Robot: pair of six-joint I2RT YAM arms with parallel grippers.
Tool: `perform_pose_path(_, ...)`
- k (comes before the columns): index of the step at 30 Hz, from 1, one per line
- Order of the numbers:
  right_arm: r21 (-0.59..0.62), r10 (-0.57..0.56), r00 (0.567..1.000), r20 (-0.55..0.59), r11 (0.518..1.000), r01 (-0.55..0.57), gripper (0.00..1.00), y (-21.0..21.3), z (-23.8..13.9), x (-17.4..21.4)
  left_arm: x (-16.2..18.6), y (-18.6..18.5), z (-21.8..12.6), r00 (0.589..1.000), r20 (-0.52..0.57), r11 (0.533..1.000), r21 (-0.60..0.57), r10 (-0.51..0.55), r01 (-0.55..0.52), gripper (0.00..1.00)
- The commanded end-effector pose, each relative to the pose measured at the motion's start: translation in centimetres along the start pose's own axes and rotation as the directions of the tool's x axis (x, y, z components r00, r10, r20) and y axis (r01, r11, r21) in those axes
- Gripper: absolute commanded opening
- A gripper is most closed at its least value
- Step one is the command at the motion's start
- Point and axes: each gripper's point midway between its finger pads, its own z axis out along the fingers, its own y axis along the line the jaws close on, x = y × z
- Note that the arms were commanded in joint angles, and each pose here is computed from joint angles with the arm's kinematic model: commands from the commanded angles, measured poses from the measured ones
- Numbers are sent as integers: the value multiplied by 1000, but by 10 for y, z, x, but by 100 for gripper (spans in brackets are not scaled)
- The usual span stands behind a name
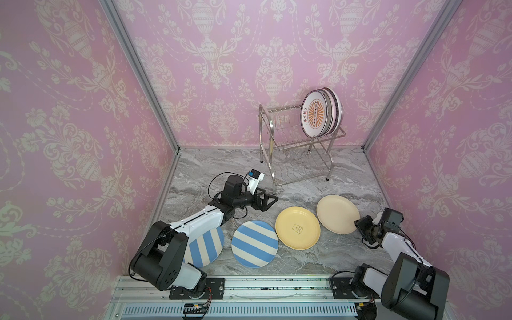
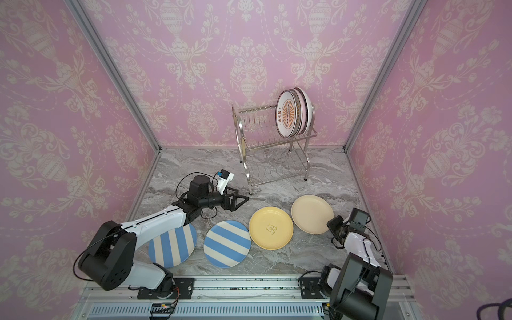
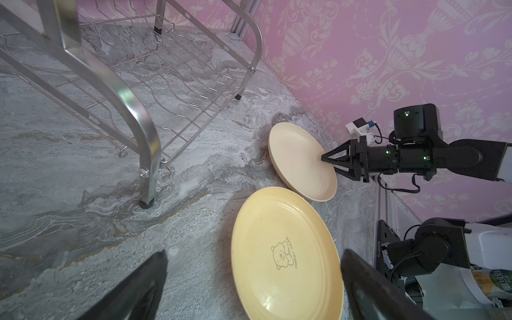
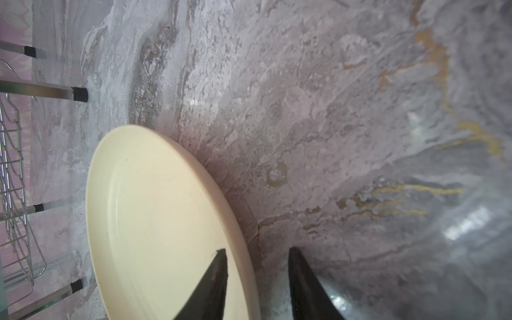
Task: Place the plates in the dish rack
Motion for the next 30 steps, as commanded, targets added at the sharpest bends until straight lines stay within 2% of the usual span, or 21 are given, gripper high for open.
perform_pose_path(1,-28,-11,1000,-28,1000,10,39,2,4,2,-5,5,0,1000,11,1000,-17,-1,1,99)
perform_pose_path(6,-52,3,998,-59,999,-6,36,3,11,2,-5,4,-1,1000,6,1000,-18,3,-3,99)
perform_pose_path(14,-25,-13,997,-71,1000,11,21,0,11,1,-5,2,-4,1000,12,1000,-19,4,-4,99)
perform_pose_path(18,7,-21,997,-68,1000,21,21,-4,10,-1,-3,4,-4,1000,11,1000,-25,12,-12,99)
perform_pose_path(21,8,-22,998,-64,1000,23,20,-4,9,-1,-3,3,-4,1000,5,1000,-22,14,-14,99)
perform_pose_path(30,25,-61,998,10,998,61,7,0,-8,-12,-2,3,-5,1000,7,999,-26,19,-19,99)
